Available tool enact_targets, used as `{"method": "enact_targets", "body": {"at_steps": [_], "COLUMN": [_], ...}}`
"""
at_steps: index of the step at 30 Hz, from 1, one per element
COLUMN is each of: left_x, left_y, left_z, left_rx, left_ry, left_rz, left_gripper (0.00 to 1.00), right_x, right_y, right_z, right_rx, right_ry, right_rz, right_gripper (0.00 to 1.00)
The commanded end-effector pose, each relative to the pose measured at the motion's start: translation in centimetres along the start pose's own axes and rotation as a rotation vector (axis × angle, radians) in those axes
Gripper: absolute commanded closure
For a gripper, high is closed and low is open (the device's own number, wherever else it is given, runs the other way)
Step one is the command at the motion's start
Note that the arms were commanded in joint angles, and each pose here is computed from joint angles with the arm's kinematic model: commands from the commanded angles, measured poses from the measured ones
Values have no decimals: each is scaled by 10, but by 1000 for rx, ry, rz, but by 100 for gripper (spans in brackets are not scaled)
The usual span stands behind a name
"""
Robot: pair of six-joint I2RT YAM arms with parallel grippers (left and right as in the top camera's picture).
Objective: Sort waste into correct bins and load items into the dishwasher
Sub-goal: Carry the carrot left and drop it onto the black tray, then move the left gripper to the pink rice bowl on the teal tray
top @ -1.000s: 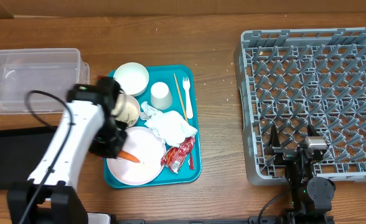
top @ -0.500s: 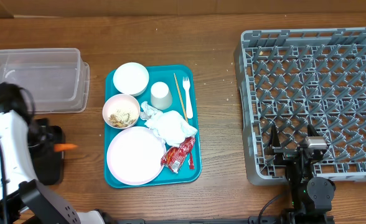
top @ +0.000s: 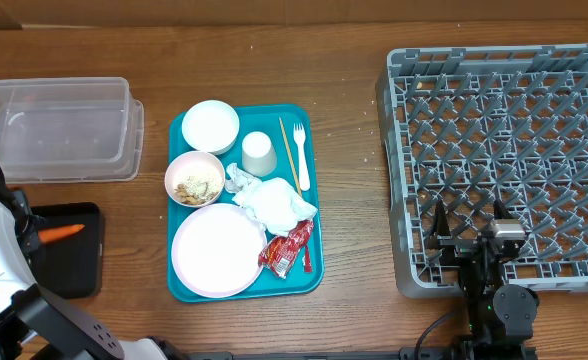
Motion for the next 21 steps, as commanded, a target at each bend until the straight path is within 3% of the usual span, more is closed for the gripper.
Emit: {"method": "enact_targets", "body": {"at_steps": [1, 7, 12, 14, 16, 21], "left_x": [-3, -27, -87, -111, -155, -178], "left_y": [11, 51, 96, 113, 157, 231], "left_z": [-8, -23, -35, -38, -35, -14], "left_rx": [87, 316, 567, 675, 963, 1302], "left_ry": [48, 244, 532, 639, 818, 849], "left_rz": [94, 343, 500, 510, 487, 462], "left_gripper": [0, 1, 4, 5, 0, 0], "right_x": [0, 0, 0, 0, 0, 0], "right_y": [2, 2, 2, 2, 2, 2], "right_z": [1, 1, 1, 1, 1, 1], "right_rx": [-4, -4, -4, -4, -4, -4], "right_ry": [-9, -9, -9, -9, -9, -9], "right_rz": [-2, -2, -2, -2, -2, -2], "right_gripper": [0, 0, 0, 0, 0, 0]}}
Point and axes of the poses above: each gripper's point midway between its finger pads, its own x axis out along the fingers, its own z axis along the line the jaws close on, y = z × x, the point moved 3 cm from there along -x, back along the fingers, and after that the axes turned 5 degrees about x, right-handed, at the moved point
